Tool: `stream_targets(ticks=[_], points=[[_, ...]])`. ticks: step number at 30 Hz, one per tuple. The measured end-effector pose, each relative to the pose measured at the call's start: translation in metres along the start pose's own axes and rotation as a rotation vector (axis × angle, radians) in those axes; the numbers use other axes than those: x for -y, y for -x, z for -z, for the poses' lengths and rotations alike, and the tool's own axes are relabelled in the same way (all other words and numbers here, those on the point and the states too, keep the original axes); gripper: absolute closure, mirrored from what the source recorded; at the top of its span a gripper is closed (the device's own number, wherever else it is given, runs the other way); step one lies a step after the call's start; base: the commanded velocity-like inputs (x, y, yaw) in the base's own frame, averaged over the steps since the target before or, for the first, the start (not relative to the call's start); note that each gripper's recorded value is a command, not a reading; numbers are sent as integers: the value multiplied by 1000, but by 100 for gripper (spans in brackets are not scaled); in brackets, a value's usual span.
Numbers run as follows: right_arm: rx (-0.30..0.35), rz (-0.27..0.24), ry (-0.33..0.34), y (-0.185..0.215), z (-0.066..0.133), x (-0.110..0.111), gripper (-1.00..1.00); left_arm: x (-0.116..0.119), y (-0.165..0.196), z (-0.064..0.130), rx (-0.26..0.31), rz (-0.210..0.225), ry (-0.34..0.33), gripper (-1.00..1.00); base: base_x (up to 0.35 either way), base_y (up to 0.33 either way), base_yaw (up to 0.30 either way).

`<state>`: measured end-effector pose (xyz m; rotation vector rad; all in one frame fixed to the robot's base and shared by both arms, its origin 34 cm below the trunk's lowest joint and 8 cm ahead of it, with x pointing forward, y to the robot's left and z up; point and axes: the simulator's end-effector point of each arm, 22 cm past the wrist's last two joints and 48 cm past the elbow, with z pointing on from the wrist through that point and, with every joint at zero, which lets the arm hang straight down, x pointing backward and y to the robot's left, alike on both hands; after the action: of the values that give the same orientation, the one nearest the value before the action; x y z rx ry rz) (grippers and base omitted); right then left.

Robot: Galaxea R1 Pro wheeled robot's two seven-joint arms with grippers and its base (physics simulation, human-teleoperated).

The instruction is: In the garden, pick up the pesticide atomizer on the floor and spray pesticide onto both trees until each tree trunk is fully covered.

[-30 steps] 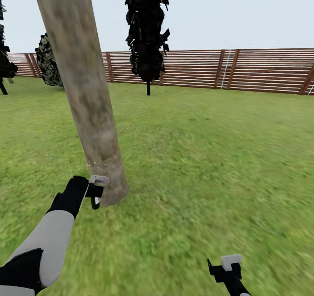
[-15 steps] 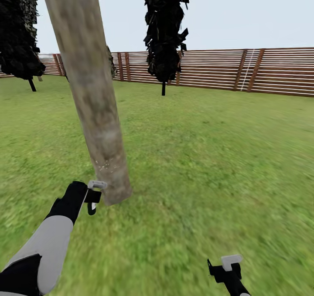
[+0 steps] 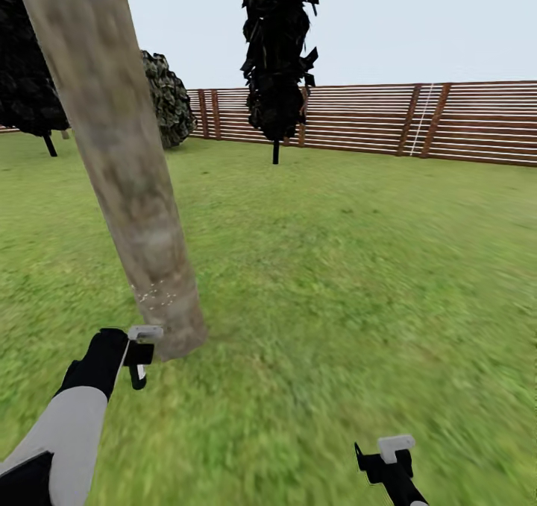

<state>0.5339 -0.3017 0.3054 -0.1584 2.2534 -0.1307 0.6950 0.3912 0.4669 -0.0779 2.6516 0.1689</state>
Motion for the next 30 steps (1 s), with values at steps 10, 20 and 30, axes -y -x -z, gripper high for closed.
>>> stream_targets(ticks=[10,20,30], points=[[1,-1,1,0,0,0,-100,4,-64,-25,-47,-1,52,100,39,-129,202],[1,2,1,0,0,1,-100,9,-72,-40,6,-8,94,100,33,-122,8],[-1,3,3,-1,0,0,-100,14,-75,-44,22,68,71,100,176,-237,2]])
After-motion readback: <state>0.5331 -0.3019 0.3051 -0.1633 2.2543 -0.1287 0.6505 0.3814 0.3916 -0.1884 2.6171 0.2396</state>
